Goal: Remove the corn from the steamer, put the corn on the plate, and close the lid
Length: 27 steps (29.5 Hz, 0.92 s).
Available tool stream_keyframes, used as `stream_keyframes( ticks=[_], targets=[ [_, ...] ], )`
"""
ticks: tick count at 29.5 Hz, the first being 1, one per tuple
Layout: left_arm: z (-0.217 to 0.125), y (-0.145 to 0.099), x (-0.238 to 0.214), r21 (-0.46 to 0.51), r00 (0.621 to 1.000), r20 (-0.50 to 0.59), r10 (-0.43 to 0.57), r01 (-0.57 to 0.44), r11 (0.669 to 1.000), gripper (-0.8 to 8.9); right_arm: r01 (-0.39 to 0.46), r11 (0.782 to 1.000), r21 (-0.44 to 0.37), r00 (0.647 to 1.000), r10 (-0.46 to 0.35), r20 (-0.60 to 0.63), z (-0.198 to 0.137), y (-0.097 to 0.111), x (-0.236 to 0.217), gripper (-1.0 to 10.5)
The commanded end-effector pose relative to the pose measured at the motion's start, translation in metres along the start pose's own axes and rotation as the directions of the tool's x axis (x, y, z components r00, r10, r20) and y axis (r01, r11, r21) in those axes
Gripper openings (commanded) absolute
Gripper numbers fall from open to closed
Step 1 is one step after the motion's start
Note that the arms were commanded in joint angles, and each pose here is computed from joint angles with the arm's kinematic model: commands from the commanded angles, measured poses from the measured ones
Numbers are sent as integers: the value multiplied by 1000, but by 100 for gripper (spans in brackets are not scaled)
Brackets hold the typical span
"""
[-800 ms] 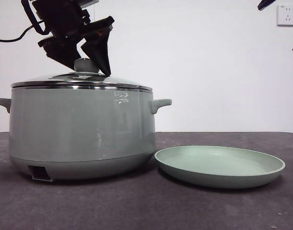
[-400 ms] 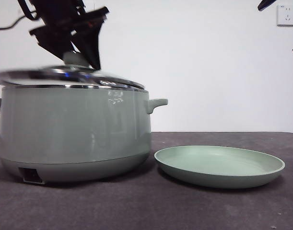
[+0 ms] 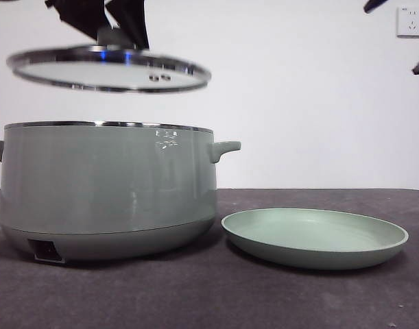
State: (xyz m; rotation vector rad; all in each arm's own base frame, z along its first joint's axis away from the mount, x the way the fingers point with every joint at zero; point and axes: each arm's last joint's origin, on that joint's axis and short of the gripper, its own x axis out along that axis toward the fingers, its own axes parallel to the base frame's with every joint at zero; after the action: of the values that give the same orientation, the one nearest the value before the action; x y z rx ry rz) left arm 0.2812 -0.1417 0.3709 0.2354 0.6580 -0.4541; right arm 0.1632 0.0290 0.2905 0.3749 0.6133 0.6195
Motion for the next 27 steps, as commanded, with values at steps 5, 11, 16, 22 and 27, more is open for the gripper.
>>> stream_keyframes(
  ticks=[5,11,16,22,27],
  targets=[
    [24,3,-72,5,973,229,20,-22,1000,-9,-105,993,-48,994,103,-34,11,17,19,469],
    [16,5,-127,-16,940,333,75,-73,997,-9,-217,966,-138,972,201,-119,41,45,51,469],
    [5,9,-170,-80,890,402,214,-198,977,-9,-310,925,-220,943,270,-193,66,74,85,468],
    [-10,10,-210,-115,845,461,271,-246,962,-9,-351,869,-349,918,244,-314,93,111,132,405],
    [-24,13,-233,-155,805,466,367,-334,930,-9,-336,819,-465,902,137,-410,107,137,172,407]
  ],
)
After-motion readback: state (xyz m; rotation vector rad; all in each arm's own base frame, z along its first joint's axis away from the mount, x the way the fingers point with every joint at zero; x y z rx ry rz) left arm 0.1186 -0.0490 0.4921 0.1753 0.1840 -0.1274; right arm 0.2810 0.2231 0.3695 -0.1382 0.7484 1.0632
